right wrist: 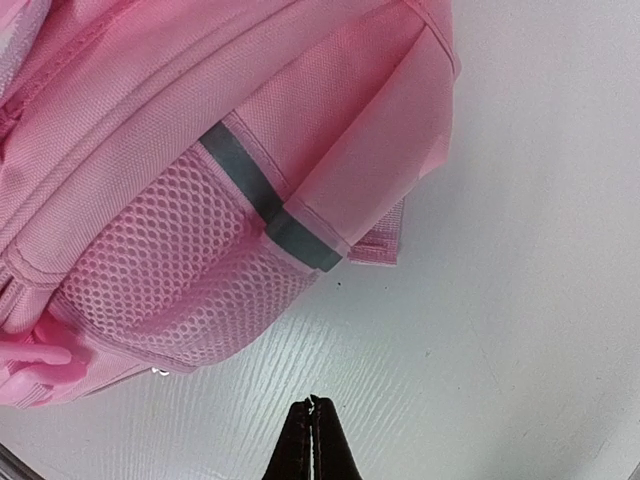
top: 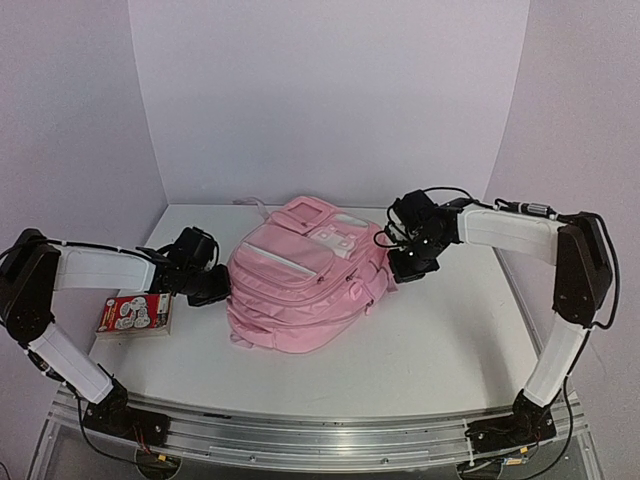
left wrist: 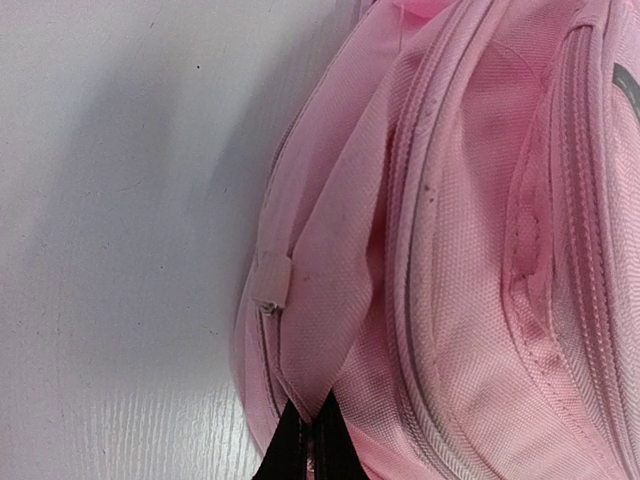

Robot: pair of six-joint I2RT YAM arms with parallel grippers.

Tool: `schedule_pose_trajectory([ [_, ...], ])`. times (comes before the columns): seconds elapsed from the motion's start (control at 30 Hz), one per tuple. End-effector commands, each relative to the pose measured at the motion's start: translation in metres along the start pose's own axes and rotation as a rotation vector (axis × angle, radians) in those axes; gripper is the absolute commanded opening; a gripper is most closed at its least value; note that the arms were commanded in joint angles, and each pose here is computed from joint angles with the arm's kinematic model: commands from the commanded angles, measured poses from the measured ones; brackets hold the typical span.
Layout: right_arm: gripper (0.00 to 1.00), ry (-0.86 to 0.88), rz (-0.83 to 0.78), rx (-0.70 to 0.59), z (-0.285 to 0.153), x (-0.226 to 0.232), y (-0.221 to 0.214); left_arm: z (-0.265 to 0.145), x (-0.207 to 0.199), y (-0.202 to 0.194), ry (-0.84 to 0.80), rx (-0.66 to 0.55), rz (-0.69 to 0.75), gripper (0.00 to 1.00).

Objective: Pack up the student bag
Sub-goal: Zip the student bag at the center of the board.

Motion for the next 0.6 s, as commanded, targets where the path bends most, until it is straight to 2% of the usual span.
schedule_pose_trajectory([
  [0.0,0.0,0.062,-0.049,-0.073,-0.016,0.004,0.008,-0.006,0.021,-0.011,0.033,0.041,0.016,0.0],
  [0.03,0.01,0.087,-0.057,-0.103,-0.021,0.005,0.006,-0.008,0.02,-0.011,-0.003,0.035,0.021,0.0],
  [0.13,0.31,0.353,-0.206,-0.197,-0.034,0.021,-0.01,-0.019,0.013,-0.016,-0.104,0.039,0.049,0.0],
  [0.2,0.39,0.557,-0.342,-0.223,-0.037,0.033,-0.019,-0.025,0.012,-0.017,-0.13,0.022,0.059,0.0],
  [0.3,0.43,0.627,-0.442,-0.245,-0.031,0.04,-0.014,-0.027,0.015,-0.018,-0.108,0.014,0.067,0.0],
  [0.57,0.47,0.506,-0.548,-0.272,-0.001,0.041,0.025,-0.025,0.014,-0.017,-0.095,0.023,0.091,0.0],
])
Point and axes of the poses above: each gripper's point midway between its finger pads, its own z axis out along the fingers, its own x axis along the line the jaws close on, y = z × x, the point moved 10 cm from there along -z, back along the fingers, and after that the axes turned 3 degrees about -z, right-handed, at the moved point
